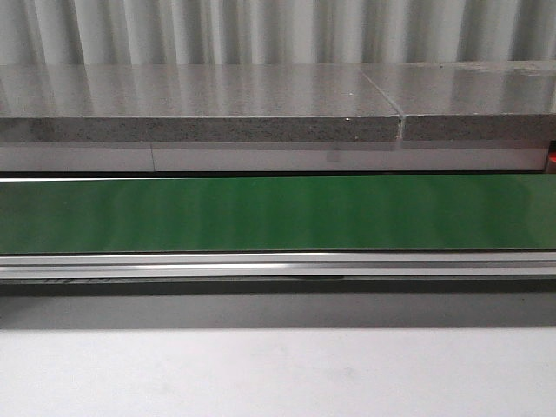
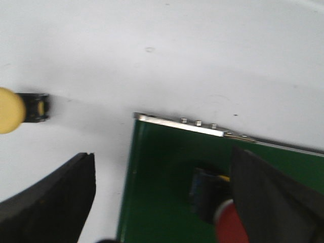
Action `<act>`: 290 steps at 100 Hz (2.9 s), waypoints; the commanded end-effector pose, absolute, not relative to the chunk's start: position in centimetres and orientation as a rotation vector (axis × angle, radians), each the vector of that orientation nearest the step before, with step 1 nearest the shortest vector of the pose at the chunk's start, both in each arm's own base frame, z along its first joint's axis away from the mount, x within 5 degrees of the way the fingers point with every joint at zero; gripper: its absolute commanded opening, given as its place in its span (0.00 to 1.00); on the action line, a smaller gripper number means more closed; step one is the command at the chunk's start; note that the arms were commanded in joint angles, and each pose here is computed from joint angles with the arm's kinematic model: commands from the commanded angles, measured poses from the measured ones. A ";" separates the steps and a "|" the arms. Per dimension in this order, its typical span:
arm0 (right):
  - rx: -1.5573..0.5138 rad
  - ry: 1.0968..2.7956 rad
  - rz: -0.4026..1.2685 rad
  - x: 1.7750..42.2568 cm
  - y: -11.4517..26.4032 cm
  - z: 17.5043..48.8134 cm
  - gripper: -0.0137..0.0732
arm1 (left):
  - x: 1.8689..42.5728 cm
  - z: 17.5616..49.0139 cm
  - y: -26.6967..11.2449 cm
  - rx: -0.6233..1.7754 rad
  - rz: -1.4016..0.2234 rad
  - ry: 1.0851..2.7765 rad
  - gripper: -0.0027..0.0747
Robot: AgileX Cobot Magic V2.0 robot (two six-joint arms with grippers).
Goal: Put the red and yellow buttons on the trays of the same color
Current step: 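Grasp the red button with the left gripper and set it on the belt, then move the left gripper over the last yellow button and grasp it, then set the yellow button on the belt behind the red one, withdraw left gripper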
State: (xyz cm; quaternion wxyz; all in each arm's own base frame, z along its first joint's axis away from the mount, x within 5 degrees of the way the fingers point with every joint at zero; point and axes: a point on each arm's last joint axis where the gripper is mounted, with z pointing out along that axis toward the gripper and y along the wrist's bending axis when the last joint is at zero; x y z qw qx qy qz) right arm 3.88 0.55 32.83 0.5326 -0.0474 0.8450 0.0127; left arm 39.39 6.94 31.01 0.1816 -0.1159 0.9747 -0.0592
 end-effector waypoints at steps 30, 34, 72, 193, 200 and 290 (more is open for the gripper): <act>-0.115 1.932 0.023 4.1 0.5 34.0 0.08 | 37.2 32.7 13.8 -0.637 0.007 2.651 0.72; -0.115 1.932 0.023 4.1 0.5 34.0 0.08 | 37.2 32.4 14.2 -0.654 0.009 2.655 0.72; -0.115 1.932 0.023 4.1 0.5 34.0 0.08 | 39.3 27.3 16.1 -0.715 -0.013 2.719 0.67; -0.115 1.932 0.023 4.1 0.5 34.0 0.08 | 42.1 25.0 16.0 -0.668 -0.029 2.601 0.21; -0.115 1.932 0.023 4.1 0.5 34.0 0.08 | 41.7 25.9 15.3 -0.647 -0.023 2.585 0.21; -0.115 1.932 0.023 4.1 0.5 34.0 0.08 | 33.7 29.0 5.2 -0.339 -0.079 2.617 0.21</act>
